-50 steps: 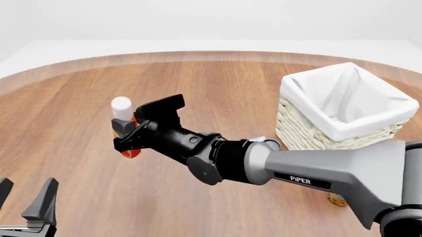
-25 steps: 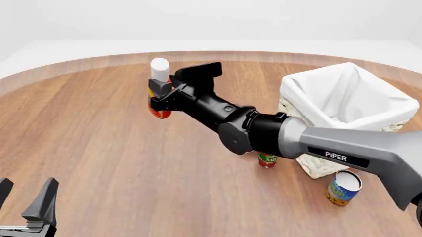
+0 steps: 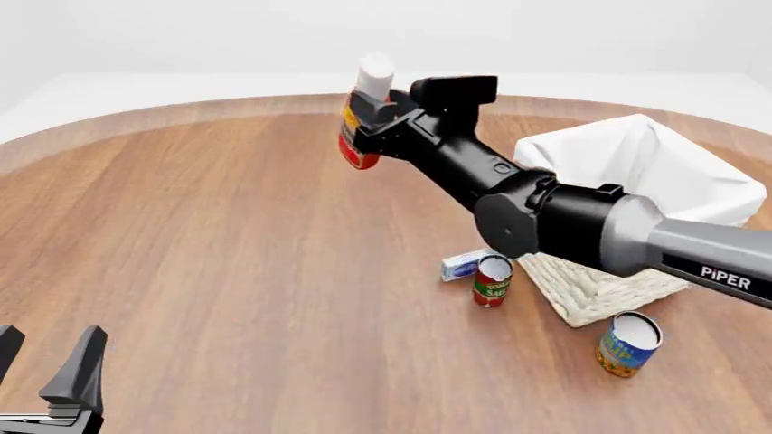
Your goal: Pick up the ketchup, and put it in the basket.
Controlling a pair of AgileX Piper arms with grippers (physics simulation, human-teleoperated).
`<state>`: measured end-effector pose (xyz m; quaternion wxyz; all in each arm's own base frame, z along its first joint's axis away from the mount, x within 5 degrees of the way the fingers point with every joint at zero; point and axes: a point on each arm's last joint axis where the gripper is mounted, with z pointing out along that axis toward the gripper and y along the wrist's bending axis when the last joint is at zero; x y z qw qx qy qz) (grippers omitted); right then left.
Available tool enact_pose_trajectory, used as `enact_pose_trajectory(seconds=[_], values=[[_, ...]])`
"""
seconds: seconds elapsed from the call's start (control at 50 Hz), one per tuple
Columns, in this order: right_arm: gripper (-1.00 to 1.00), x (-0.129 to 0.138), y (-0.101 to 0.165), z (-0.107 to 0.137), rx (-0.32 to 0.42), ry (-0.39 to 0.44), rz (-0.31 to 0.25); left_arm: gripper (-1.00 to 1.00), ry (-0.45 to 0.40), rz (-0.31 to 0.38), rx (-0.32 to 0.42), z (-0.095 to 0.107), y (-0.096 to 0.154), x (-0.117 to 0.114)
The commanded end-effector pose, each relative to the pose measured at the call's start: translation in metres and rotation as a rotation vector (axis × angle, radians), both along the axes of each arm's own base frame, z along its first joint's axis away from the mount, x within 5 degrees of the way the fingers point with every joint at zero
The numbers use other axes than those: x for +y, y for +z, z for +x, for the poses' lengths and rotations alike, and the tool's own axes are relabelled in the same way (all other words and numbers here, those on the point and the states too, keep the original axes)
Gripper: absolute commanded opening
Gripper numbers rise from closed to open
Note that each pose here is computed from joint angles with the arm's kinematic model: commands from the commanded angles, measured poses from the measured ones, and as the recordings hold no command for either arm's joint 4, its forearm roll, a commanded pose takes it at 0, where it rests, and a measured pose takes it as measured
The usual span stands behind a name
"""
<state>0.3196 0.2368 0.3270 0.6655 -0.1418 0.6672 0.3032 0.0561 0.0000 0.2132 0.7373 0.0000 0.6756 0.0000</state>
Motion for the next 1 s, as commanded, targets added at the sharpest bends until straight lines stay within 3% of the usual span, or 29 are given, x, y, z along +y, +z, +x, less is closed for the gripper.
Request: enact_pose_trajectory(seconds=[0.02,0.16,0.28,0.3,0.4,0.46,0.56,0.58,0.7,0.84,0.86,1.0], values=[[-1.0,-0.036,0.019,-0.009,-0.041,-0.064,0.035,1.0,0.0,0.0,0.0,0.0,0.0,0.0],[-1.0,-0.057,0.025,-0.021,-0.055,-0.097,0.032,1.0,0.0,0.0,0.0,0.0,0.0,0.0],[-1.0,-0.057,0.025,-0.021,-0.055,-0.097,0.032,1.0,0.0,0.0,0.0,0.0,0.0,0.0],[-1.0,-0.08,0.033,-0.03,-0.075,-0.141,0.024,1.0,0.0,0.0,0.0,0.0,0.0,0.0],[-1.0,-0.088,0.037,-0.032,-0.085,-0.163,0.022,1.0,0.0,0.0,0.0,0.0,0.0,0.0],[-1.0,-0.108,0.04,-0.035,-0.095,-0.217,0.013,1.0,0.0,0.0,0.0,0.0,0.0,0.0],[-1.0,-0.108,0.04,-0.035,-0.095,-0.217,0.013,1.0,0.0,0.0,0.0,0.0,0.0,0.0],[-1.0,-0.126,0.041,-0.036,-0.099,-0.27,0.003,1.0,0.0,0.0,0.0,0.0,0.0,0.0],[-1.0,-0.15,0.037,-0.045,-0.101,-0.334,0.008,1.0,0.0,0.0,0.0,0.0,0.0,0.0],[-1.0,-0.15,0.037,-0.045,-0.101,-0.334,0.008,1.0,0.0,0.0,0.0,0.0,0.0,0.0],[-1.0,-0.178,0.034,-0.054,-0.102,-0.424,0.015,1.0,0.0,0.0,0.0,0.0,0.0,0.0],[-1.0,-0.201,0.028,-0.061,-0.099,-0.501,0.033,1.0,0.0,0.0,0.0,0.0,0.0,0.0]])
